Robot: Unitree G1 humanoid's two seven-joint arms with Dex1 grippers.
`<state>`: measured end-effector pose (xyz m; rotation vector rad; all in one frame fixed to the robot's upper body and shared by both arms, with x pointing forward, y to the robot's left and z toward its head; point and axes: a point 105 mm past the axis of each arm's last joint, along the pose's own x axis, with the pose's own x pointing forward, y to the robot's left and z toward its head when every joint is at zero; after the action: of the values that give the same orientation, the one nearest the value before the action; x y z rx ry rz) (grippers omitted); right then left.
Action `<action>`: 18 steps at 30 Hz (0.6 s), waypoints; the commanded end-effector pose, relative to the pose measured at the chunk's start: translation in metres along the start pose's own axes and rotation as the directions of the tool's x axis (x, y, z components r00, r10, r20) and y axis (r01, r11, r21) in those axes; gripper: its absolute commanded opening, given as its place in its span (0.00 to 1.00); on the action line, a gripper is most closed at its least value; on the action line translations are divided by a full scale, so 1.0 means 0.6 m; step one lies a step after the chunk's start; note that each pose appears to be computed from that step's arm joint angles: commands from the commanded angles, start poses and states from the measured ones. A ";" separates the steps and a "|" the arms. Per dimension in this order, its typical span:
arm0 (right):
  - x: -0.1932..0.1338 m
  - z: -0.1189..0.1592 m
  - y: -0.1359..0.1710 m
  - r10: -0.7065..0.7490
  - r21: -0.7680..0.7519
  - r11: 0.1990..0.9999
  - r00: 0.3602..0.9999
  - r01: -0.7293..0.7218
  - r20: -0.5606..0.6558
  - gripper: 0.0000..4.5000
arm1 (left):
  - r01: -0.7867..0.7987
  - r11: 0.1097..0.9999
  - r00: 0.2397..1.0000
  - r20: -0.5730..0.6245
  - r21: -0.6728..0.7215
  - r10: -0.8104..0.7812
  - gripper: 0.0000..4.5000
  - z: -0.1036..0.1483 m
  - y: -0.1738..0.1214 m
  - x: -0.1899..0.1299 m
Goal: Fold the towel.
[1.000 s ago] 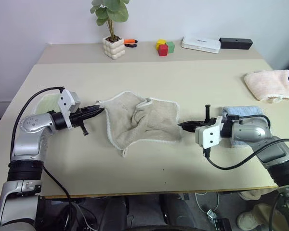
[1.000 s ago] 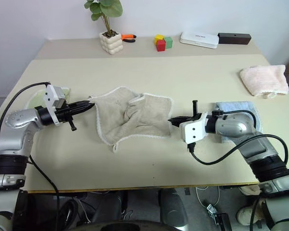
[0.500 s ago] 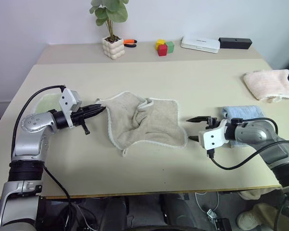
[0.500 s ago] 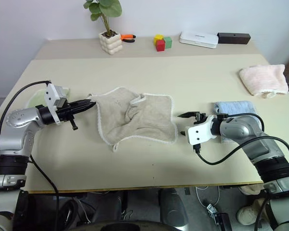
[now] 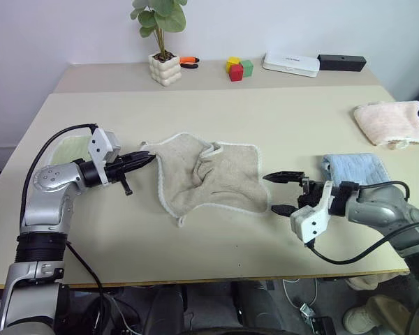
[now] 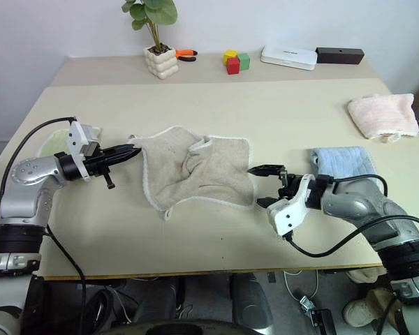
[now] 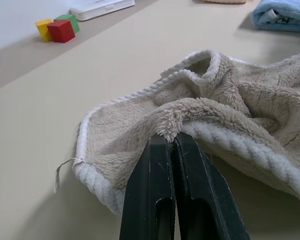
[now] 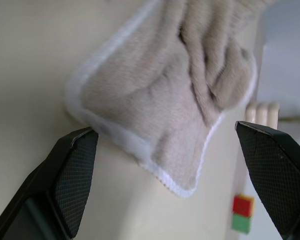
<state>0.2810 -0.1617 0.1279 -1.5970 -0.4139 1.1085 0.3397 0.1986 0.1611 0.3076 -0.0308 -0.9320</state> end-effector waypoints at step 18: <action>0.035 0.025 0.003 -0.038 -0.045 0.998 0.996 0.041 0.083 0.01 | -0.003 0.999 1.000 0.021 0.041 0.002 0.00 0.025 0.001 -0.012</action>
<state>0.2757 -0.1396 0.1051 -1.5851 -0.4899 1.1779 0.3371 0.1966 0.1650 0.3239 -0.0380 -0.9392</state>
